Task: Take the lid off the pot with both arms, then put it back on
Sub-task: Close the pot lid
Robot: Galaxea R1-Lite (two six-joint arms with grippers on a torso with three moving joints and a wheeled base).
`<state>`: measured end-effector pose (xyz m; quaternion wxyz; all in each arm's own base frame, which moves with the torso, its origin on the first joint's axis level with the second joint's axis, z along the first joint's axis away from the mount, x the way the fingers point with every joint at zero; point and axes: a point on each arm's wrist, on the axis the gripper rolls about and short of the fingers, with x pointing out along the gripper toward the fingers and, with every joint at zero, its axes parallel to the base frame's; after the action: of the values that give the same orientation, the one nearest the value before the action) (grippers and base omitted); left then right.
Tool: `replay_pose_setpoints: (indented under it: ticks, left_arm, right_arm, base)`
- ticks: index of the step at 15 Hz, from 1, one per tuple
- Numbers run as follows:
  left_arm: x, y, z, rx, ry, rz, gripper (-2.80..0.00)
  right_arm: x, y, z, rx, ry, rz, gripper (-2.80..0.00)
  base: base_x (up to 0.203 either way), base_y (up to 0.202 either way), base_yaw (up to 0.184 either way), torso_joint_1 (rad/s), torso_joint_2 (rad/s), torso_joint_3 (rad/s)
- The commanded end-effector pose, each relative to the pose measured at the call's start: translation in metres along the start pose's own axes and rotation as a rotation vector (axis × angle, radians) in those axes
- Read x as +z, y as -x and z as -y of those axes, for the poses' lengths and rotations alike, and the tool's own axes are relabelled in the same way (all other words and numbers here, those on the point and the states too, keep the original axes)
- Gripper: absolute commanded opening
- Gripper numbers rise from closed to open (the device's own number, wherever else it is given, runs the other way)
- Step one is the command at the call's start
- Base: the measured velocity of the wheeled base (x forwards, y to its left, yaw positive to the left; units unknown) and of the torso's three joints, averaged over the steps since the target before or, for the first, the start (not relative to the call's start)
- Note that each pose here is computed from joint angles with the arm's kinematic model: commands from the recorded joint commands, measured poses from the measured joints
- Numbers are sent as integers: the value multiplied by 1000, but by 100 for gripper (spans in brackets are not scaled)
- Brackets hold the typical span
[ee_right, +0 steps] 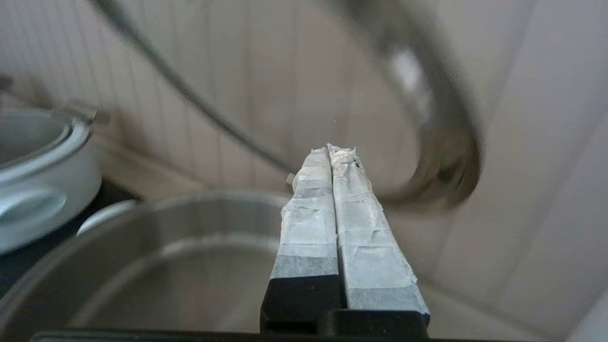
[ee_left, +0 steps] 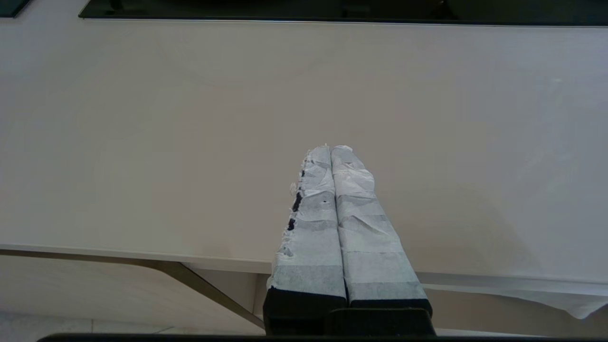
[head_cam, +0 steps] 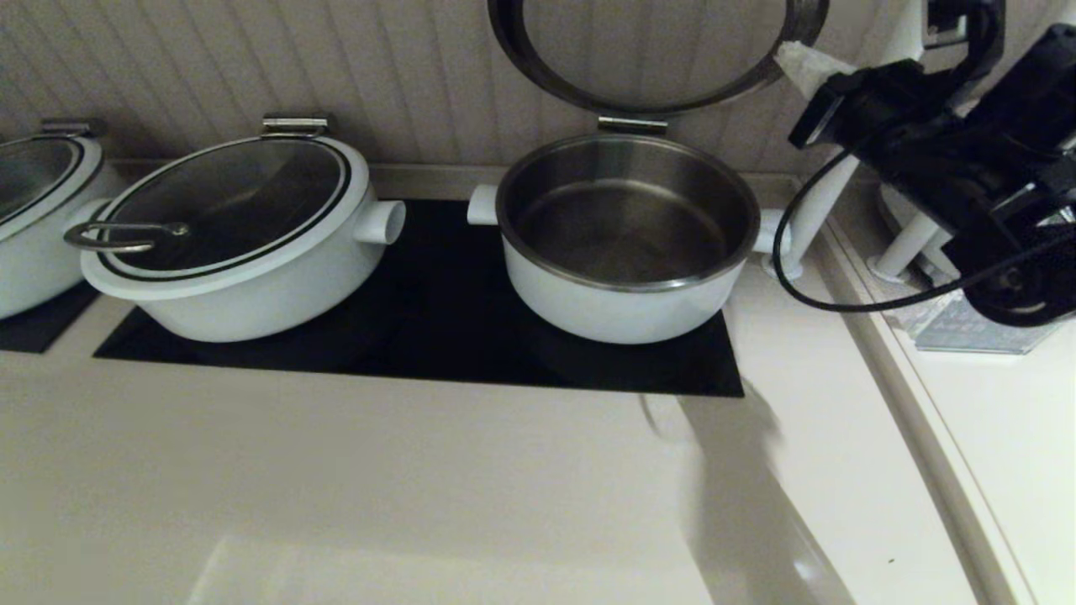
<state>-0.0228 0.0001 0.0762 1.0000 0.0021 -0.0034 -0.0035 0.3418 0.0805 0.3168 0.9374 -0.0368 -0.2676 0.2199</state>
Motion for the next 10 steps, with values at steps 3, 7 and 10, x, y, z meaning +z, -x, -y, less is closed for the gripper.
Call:
replay_pose_setpoints:
  ticks: [3, 7, 10]
  left_arm:
    - [0, 0, 0, -1, 0, 1, -280]
    - [0, 0, 0, 1, 0, 1, -280]
    - [0, 0, 0, -1, 0, 1, -280]
  right_arm:
    - [8, 18, -3, -2, -3, -21, -280]
    - [24, 20, 8, -30, 20, 6, -280]
    - [43, 15, 15, -41, 38, 38, -280]
  base:
    - [0, 0, 0, 0, 0, 0]
    - [0, 0, 0, 0, 0, 0]
    - [0, 0, 0, 0, 0, 0]
